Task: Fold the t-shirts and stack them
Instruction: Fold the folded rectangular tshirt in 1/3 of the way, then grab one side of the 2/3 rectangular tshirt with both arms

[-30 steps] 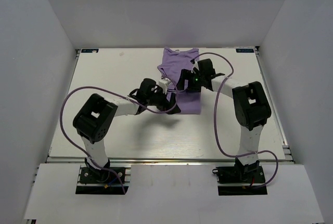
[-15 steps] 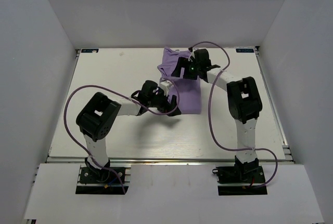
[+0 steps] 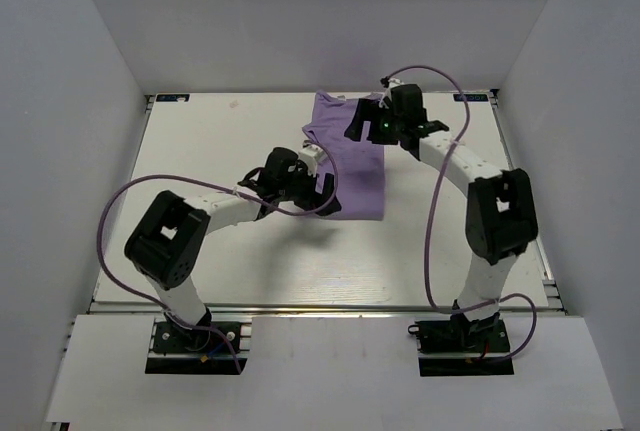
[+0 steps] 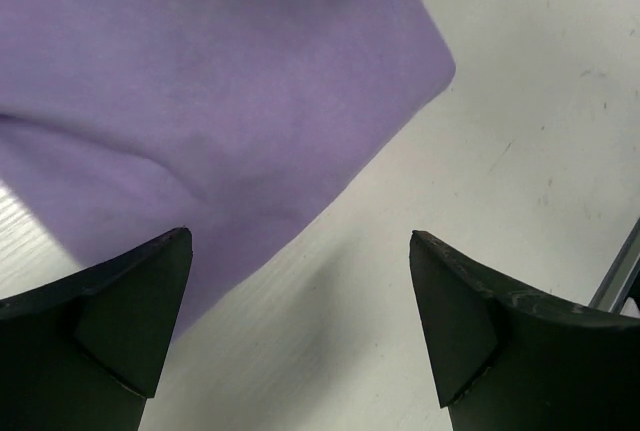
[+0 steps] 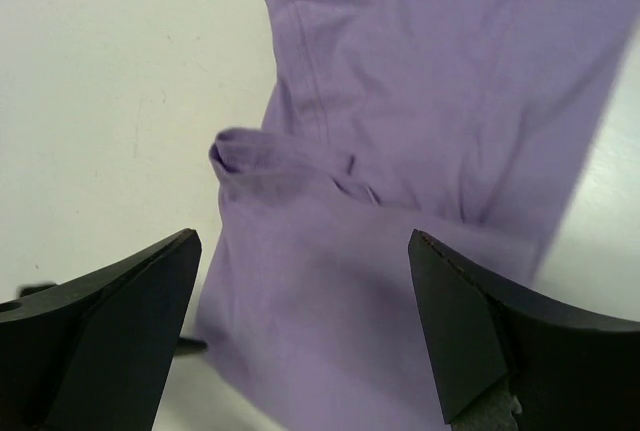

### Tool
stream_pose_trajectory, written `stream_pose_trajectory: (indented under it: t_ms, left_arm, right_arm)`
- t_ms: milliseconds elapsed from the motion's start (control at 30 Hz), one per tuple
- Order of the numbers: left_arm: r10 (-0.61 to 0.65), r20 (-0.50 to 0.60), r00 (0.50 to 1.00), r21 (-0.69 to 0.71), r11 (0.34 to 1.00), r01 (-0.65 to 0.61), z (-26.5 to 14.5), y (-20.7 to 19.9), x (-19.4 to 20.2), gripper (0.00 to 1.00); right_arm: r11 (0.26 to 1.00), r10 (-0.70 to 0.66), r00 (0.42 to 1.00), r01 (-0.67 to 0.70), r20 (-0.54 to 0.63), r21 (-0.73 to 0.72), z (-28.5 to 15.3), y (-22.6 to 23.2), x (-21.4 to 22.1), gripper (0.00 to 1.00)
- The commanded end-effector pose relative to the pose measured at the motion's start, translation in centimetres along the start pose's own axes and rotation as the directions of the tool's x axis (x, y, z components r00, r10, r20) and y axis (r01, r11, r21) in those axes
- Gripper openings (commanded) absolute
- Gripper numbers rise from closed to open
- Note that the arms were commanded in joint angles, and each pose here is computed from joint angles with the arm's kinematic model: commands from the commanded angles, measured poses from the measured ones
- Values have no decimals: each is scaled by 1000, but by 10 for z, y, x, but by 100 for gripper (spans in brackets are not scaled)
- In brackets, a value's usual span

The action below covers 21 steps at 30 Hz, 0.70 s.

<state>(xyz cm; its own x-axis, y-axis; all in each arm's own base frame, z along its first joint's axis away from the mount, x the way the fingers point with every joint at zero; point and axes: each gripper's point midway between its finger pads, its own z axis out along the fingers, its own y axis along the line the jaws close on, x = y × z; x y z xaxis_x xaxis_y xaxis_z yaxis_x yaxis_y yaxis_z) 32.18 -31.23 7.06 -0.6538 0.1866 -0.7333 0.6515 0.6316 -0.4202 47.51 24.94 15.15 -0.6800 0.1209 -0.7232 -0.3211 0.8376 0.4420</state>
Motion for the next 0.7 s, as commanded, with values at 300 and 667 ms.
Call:
stream_pose_trajectory:
  t_ms: [300, 667]
  left_arm:
    - [-95, 39, 995, -298, 949, 102, -57, 33, 0, 99]
    - [-157, -71, 985, -289, 949, 131, -23, 49, 40, 77]
  right_arm:
    - [979, 130, 984, -107, -126, 173, -95, -43, 105, 90]
    - [972, 203, 943, -160, -265, 175, -89, -56, 172, 80]
